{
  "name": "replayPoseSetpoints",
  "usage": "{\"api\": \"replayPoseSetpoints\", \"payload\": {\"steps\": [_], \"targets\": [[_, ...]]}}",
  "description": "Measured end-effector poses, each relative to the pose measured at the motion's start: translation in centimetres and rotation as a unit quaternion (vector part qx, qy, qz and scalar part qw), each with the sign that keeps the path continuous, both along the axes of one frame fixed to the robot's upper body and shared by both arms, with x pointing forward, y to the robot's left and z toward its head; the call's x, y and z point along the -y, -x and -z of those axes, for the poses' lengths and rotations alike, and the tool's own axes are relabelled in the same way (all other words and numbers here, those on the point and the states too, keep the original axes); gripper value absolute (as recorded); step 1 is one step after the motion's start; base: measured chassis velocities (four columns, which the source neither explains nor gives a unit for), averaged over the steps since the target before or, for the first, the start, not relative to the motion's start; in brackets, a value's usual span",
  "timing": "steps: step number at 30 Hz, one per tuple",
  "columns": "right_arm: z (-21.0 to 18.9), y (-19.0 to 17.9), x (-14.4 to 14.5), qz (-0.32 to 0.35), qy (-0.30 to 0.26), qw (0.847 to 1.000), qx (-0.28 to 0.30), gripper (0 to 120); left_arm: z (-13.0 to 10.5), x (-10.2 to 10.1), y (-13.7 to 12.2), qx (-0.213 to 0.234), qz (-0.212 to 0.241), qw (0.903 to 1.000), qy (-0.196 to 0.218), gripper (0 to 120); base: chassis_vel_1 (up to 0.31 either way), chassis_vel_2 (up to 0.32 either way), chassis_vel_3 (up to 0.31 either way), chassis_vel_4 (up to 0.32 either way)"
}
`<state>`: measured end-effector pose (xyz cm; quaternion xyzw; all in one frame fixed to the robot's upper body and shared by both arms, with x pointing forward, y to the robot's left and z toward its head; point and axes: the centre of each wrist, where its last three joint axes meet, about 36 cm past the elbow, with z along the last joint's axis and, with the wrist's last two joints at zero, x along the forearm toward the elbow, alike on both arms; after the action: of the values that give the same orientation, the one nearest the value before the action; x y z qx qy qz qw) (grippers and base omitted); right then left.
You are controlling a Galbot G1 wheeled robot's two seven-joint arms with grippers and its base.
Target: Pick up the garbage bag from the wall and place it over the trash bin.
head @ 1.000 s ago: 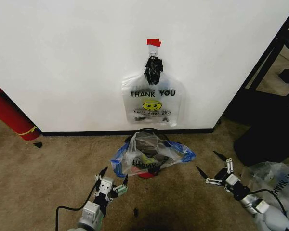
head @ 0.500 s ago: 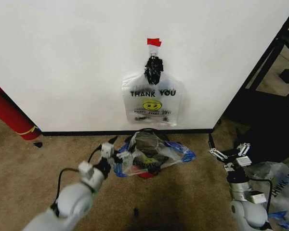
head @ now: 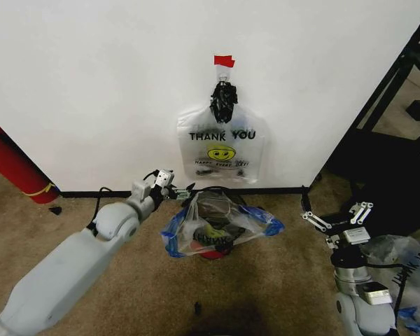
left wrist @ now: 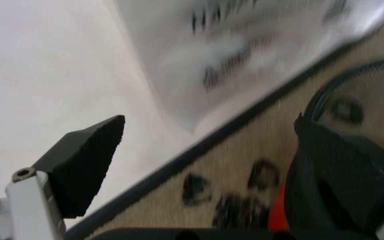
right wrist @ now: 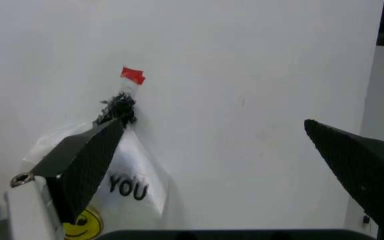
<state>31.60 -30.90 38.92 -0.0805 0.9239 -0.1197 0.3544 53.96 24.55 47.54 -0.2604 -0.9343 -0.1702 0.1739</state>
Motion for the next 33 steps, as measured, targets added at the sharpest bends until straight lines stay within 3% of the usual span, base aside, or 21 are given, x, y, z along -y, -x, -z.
{"api": "replayPoseSetpoints", "payload": {"steps": [3, 13, 16, 21, 26, 31, 33], "targets": [[-0.1, 1.1, -0.1, 0.001, 0.001, 1.000, -0.005, 100, -1.1, 0.6, -1.8, -0.033, 0.032, 0.9987, -0.023, 99, 0.000, 0.000, 0.000, 0.000], [0.8, 1.9, -0.3, 0.009, 0.003, 1.000, -0.015, 100, -3.6, 2.6, -5.4, -0.069, 0.092, 0.9932, -0.021, 99, 0.000, 0.000, 0.000, 0.000], [1.0, 1.9, -0.3, 0.011, 0.004, 1.000, -0.017, 100, -3.3, 3.8, -6.1, -0.076, 0.098, 0.9920, -0.023, 99, 0.000, 0.000, 0.000, 0.000], [1.0, 2.0, 0.3, 0.017, 0.009, 1.000, -0.018, 100, -1.6, 6.2, -5.9, -0.092, 0.113, 0.9877, -0.058, 99, 0.000, 0.000, 0.000, 0.000], [1.1, 2.3, 0.6, 0.020, 0.010, 1.000, -0.019, 100, -0.6, 8.5, -7.3, -0.104, 0.120, 0.9835, -0.086, 98, 0.000, 0.000, 0.000, 0.000], [1.4, 2.6, 0.6, 0.021, 0.010, 1.000, -0.017, 100, 0.0, 10.3, -8.3, -0.110, 0.127, 0.9805, -0.102, 88, 0.000, 0.000, 0.000, 0.000], [1.7, 2.8, 0.7, 0.021, 0.010, 1.000, -0.016, 100, 0.3, 10.9, -8.5, -0.111, 0.129, 0.9796, -0.107, 77, 0.000, 0.000, 0.000, 0.000]]}}
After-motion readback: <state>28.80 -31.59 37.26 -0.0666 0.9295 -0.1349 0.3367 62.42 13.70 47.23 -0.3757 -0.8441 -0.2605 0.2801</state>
